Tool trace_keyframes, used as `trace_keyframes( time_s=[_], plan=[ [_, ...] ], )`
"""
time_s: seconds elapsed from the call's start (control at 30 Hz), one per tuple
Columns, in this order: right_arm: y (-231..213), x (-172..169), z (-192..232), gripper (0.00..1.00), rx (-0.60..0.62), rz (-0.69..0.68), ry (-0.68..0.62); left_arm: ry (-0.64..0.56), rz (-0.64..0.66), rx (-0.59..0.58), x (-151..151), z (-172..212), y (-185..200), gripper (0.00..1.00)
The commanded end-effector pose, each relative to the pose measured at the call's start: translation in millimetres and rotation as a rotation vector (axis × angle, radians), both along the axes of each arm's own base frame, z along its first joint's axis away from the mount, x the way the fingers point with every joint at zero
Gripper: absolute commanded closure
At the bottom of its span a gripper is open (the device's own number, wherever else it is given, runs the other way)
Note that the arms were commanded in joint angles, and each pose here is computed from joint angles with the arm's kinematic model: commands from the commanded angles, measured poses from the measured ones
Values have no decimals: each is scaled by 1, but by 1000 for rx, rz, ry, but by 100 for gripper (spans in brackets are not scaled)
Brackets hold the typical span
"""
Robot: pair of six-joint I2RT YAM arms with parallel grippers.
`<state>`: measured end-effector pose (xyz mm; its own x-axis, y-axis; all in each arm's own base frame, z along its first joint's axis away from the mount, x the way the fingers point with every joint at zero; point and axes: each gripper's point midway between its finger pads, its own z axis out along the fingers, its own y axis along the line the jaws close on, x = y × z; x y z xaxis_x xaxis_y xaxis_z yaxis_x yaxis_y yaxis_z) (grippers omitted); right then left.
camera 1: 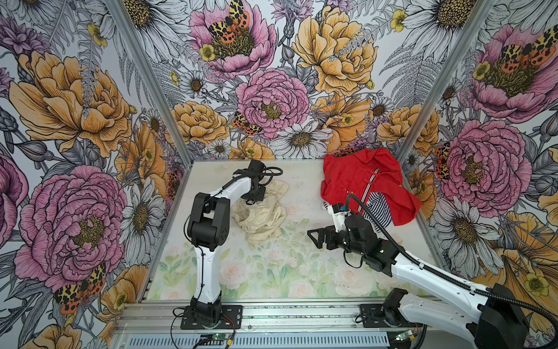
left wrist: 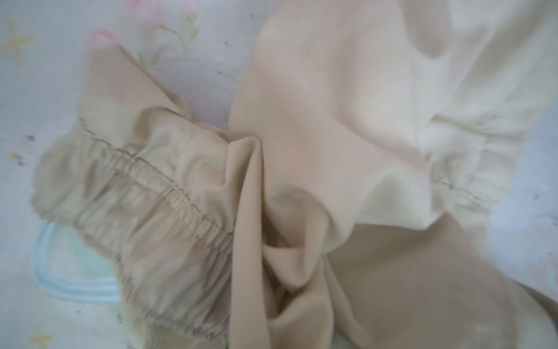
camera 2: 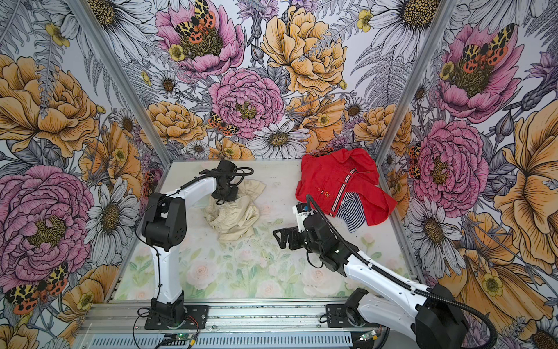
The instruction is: Pick out a specific cloth from the pile
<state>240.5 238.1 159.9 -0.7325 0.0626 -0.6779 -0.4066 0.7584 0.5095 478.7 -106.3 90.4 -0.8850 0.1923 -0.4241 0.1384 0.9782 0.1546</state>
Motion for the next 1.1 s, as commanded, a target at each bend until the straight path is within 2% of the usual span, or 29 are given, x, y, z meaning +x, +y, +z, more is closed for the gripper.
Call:
trace_keyframes(
  time_s=[0.0, 0.13, 0.17, 0.2, 0.43, 0.5, 0.57, 0.7, 0.87, 0.93, 1.07],
  plan=[
    [-1, 6, 14, 1, 7, -12, -34, -278, 97, 61, 13, 117, 29, 100],
    [3, 9, 16, 1, 7, -3, -34, -439, 173, 155, 20, 183, 49, 100],
    [5, 9, 17, 1, 8, 1, -33, -510, 203, 182, 16, 215, 57, 100],
    [5, 10, 18, 1, 10, 3, -34, -550, 224, 216, 17, 230, 62, 100],
    [2, 5, 23, 1, 27, -2, -43, -809, 376, 349, 20, 309, 99, 100],
    [0, 4, 22, 1, 29, -7, -45, -875, 415, 428, 18, 328, 108, 100],
    [-2, 4, 22, 1, 27, -12, -47, -890, 404, 502, 20, 333, 110, 100],
    [-1, 5, 19, 1, 20, -14, -41, -818, 315, 607, 31, 303, 98, 100],
    [2, 6, 20, 1, 20, -4, -41, -751, 164, 644, 36, 243, 62, 100],
    [1, 5, 20, 1, 19, 0, -41, -702, 97, 603, 38, 213, 46, 100],
    [-2, 5, 17, 1, 13, -9, -42, -547, -7, 391, 37, 145, 17, 100]
  ],
)
